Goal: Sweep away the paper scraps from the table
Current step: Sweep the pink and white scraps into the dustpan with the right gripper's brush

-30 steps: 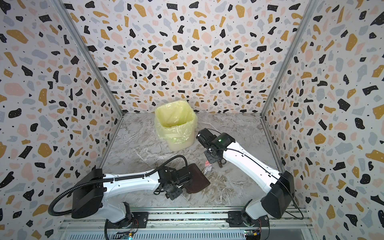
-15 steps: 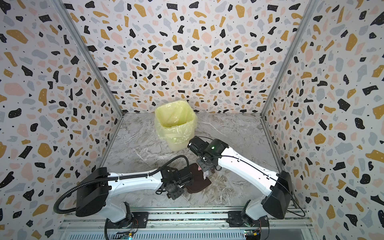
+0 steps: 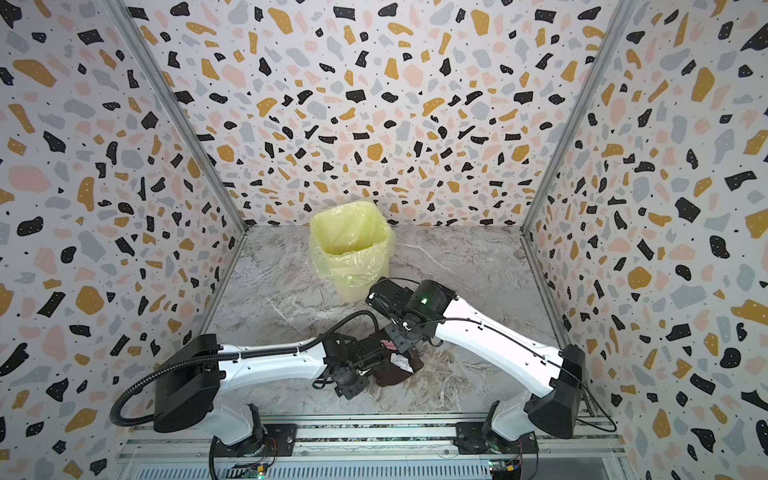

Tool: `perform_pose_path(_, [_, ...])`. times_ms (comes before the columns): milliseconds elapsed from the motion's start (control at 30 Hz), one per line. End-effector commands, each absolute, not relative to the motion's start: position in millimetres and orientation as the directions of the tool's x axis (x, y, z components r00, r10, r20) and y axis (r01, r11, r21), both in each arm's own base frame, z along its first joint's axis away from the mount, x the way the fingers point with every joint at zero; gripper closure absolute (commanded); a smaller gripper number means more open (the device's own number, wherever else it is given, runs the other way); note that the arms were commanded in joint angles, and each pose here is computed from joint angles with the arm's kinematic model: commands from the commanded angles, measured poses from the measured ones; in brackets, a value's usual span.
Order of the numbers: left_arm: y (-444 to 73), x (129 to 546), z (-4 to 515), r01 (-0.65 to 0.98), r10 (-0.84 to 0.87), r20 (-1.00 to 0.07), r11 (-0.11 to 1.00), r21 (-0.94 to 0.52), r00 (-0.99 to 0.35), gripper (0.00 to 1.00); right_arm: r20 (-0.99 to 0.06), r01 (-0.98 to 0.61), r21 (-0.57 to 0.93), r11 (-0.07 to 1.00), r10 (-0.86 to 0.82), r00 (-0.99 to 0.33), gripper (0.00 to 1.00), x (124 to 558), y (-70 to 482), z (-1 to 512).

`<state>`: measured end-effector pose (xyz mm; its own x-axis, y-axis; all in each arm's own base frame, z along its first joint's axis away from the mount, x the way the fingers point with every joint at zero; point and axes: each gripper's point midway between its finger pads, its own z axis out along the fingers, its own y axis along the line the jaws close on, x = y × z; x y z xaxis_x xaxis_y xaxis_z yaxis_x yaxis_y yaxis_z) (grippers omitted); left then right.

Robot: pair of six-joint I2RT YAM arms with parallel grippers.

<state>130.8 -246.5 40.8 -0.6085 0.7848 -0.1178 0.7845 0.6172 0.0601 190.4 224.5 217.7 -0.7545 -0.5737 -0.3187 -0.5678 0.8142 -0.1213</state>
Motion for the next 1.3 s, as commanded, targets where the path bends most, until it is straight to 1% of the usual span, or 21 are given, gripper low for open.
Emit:
perform_pose_path(0, [-253, 130, 43, 0.784, 0.783, -0.124, 0.619, 0.046, -0.61, 1.0, -0.333, -0.511, -0.148, 0.847, -0.529, -0.78, 1.0, 191, 200, 230])
perform_pose_path(100, [-253, 130, 44, 0.785, 0.783, -0.129, 0.618, 0.045, -0.609, 1.0, -0.296, -0.528, -0.133, 0.839, -0.542, -0.786, 1.0, 184, 202, 219])
perform_pose_path(233, [-252, 130, 44, 0.784, 0.782, -0.129, 0.619, 0.048, -0.61, 1.0, -0.289, -0.573, -0.072, 0.816, -0.567, -0.771, 1.0, 170, 219, 217])
perform_pose_path(467, [-252, 130, 43, 0.782, 0.78, -0.131, 0.621, 0.047, -0.612, 1.0, -0.317, -0.617, 0.055, 0.785, -0.573, -0.756, 1.0, 151, 251, 222])
perform_pose_path(633, [-252, 131, 45, 0.78, 0.777, -0.139, 0.624, 0.048, -0.613, 1.0, -0.343, -0.611, 0.068, 0.789, -0.556, -0.757, 1.0, 152, 253, 231])
perform_pose_path(800, [-255, 134, 51, 0.775, 0.769, -0.171, 0.63, 0.048, -0.615, 1.0, -0.362, -0.541, 0.012, 0.841, -0.5, -0.787, 1.0, 167, 227, 241])
perform_pose_path(867, [-257, 136, 55, 0.771, 0.764, -0.191, 0.635, 0.05, -0.616, 1.0, -0.388, -0.501, 0.014, 0.865, -0.457, -0.8, 1.0, 175, 213, 250])
perform_pose_path(1000, [-262, 141, 68, 0.765, 0.748, -0.253, 0.643, 0.045, -0.614, 1.0, -0.465, -0.435, 0.084, 0.896, -0.351, -0.813, 1.0, 187, 193, 272])
perform_pose_path(1267, [-261, 145, 103, 0.754, 0.713, -0.36, 0.655, 0.039, -0.602, 1.0, -0.572, -0.303, 0.207, 0.93, -0.136, -0.809, 1.0, 209, 143, 296])
